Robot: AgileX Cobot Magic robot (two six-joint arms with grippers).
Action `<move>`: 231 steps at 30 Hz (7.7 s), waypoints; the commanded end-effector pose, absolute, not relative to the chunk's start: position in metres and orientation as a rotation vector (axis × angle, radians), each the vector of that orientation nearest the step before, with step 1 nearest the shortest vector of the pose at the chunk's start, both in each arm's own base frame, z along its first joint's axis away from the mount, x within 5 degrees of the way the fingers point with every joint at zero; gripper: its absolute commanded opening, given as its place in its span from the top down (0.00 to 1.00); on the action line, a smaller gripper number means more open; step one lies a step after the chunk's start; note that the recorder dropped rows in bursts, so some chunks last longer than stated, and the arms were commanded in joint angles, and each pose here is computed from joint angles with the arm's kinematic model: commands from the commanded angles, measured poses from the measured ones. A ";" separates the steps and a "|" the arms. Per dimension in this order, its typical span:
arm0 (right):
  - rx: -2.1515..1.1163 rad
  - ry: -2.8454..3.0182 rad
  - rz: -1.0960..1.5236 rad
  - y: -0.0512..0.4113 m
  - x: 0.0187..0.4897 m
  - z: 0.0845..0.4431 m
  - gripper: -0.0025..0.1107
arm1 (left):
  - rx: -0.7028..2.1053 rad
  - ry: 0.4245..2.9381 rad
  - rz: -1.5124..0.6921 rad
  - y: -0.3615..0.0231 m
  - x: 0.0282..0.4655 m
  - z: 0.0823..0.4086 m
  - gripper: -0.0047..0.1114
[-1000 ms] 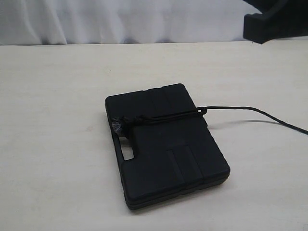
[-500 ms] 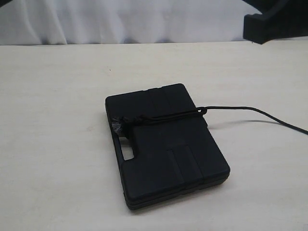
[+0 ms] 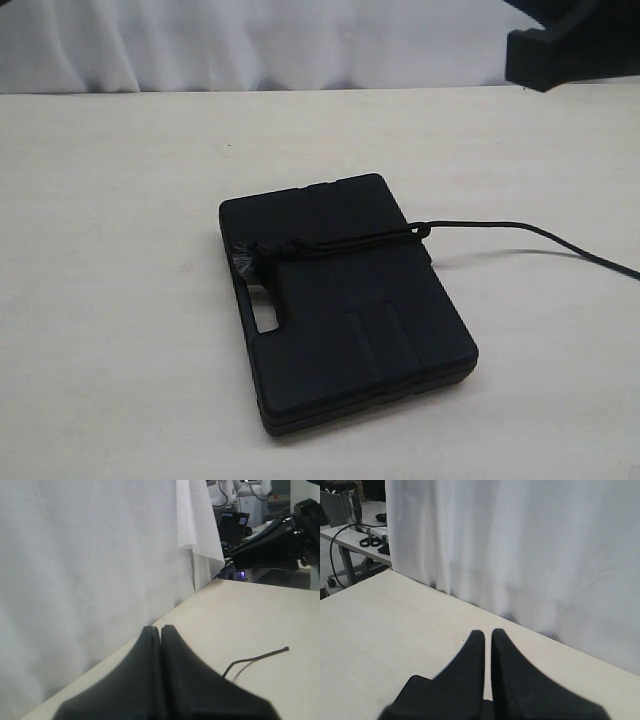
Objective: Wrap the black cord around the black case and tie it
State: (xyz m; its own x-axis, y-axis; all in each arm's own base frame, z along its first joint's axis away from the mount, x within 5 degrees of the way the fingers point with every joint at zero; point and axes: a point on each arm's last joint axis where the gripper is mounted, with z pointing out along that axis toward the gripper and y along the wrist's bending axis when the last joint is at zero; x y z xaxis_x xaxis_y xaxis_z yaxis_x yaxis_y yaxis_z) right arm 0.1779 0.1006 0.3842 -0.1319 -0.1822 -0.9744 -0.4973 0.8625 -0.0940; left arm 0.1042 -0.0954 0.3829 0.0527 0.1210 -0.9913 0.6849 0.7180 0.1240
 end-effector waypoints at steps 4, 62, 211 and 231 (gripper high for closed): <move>-0.528 1.709 0.297 0.101 0.177 0.383 0.94 | 0.357 1.435 -0.451 -0.056 0.097 0.342 0.96; -0.528 1.709 0.297 0.101 0.177 0.383 0.94 | -0.063 1.483 -0.084 -0.001 0.056 0.213 0.96; -0.209 1.827 -0.015 0.004 0.053 0.181 0.94 | 0.076 1.800 0.046 -0.001 0.054 0.184 0.96; -0.189 1.829 0.001 0.004 0.053 0.181 0.94 | 0.076 1.797 0.046 -0.001 0.054 0.185 0.96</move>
